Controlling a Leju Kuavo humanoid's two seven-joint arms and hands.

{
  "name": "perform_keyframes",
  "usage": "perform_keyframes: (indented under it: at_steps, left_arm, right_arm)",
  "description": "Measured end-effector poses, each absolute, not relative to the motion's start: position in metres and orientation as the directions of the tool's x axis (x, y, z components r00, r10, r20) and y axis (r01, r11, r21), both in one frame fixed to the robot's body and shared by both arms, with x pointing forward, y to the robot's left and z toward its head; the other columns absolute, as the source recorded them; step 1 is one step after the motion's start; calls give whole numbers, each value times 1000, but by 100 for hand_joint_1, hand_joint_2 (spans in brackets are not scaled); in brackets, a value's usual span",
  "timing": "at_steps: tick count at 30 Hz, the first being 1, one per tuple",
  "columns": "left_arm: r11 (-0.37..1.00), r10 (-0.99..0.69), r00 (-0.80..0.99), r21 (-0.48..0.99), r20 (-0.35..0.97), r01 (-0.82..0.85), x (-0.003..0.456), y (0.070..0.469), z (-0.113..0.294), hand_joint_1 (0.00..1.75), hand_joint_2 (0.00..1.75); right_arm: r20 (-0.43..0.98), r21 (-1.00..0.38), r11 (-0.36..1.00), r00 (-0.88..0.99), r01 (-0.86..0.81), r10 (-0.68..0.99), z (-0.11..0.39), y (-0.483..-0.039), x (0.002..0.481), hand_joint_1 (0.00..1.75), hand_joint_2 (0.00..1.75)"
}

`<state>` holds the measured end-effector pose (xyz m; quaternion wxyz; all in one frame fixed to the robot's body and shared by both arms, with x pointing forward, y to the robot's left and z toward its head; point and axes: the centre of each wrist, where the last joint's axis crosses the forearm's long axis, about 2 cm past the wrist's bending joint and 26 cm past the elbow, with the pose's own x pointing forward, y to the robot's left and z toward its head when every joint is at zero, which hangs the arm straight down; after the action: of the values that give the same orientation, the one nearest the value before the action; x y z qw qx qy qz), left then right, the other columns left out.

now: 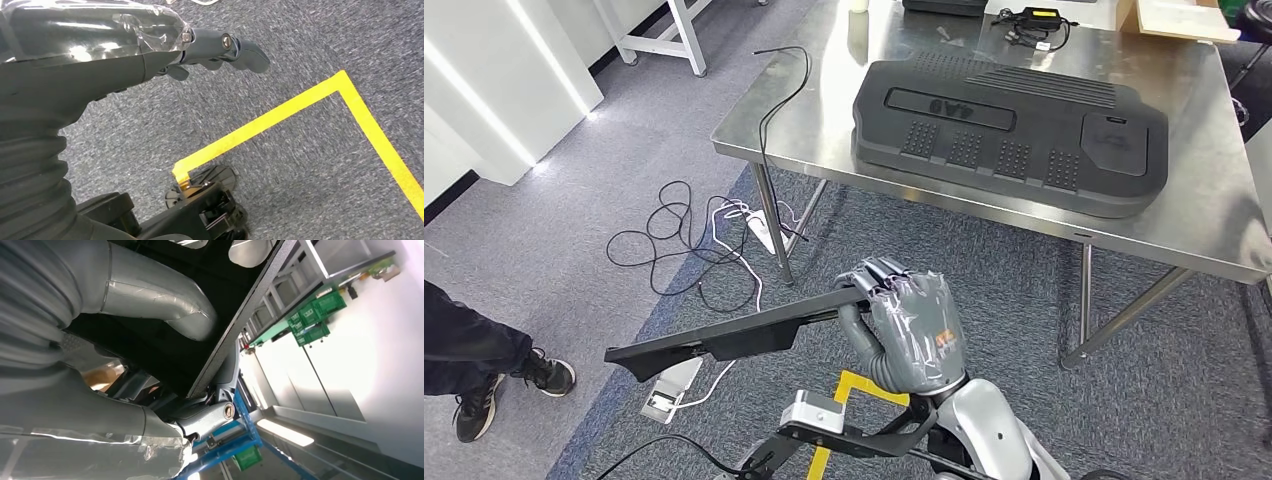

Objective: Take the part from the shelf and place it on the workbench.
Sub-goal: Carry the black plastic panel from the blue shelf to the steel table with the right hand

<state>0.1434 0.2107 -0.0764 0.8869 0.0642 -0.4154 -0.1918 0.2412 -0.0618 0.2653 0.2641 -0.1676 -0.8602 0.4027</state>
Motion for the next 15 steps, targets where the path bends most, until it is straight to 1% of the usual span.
perform_keyframes:
  at_steps: [15]
  left_arm:
    - [915,-402,582,280,707,291,147,210,-75,0,175]
  right_arm:
    - [311,-781,618,-805,87,506,267,-62,242,175,175]
